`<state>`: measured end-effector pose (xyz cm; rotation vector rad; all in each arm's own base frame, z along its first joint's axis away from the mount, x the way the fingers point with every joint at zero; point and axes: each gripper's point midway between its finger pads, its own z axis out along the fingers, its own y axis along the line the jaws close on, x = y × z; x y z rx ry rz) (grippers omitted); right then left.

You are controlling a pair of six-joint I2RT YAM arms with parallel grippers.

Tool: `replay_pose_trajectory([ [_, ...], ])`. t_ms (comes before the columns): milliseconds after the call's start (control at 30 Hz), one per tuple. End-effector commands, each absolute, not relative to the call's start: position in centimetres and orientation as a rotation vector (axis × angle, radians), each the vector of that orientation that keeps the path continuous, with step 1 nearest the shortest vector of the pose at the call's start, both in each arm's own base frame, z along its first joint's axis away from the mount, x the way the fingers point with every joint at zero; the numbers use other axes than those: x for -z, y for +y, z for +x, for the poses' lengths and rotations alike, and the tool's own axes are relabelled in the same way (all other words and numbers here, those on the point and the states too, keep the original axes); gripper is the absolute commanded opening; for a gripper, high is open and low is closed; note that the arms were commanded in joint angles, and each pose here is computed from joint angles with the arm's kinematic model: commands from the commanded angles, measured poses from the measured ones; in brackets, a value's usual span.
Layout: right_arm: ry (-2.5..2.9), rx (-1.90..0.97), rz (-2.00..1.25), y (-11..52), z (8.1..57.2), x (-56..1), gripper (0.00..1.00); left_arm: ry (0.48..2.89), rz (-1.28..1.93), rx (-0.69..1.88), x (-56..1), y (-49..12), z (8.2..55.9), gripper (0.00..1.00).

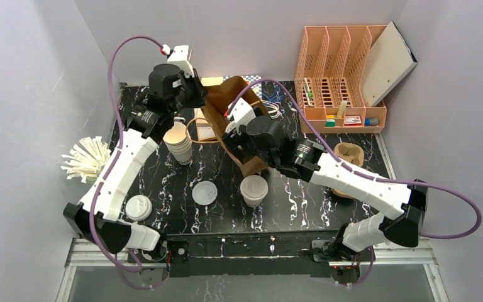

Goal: Pack the takeout coffee

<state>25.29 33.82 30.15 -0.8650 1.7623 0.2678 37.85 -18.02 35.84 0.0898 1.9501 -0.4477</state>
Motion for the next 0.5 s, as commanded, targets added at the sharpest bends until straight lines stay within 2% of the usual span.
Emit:
replay_pose_trajectory([
  [0, 1.777, -0.232, -0.719, 33.2, 26.6, -31.3, 0.50, 1.788, 0.114, 0.569, -40.5, -18.5, 35.9, 0.00],
  [233, 1.778, -0.234, -0.721, 32.7, 26.7, -29.4, 0.49, 1.696, 0.172, 0.626, -41.2, -18.9, 34.3, 0.00],
  [467, 1.812, -0.228, -0.698, 32.3, 29.4, -27.4, 0.48, 1.656, 0.188, 0.602, -40.6, -18.9, 35.0, 0.00],
])
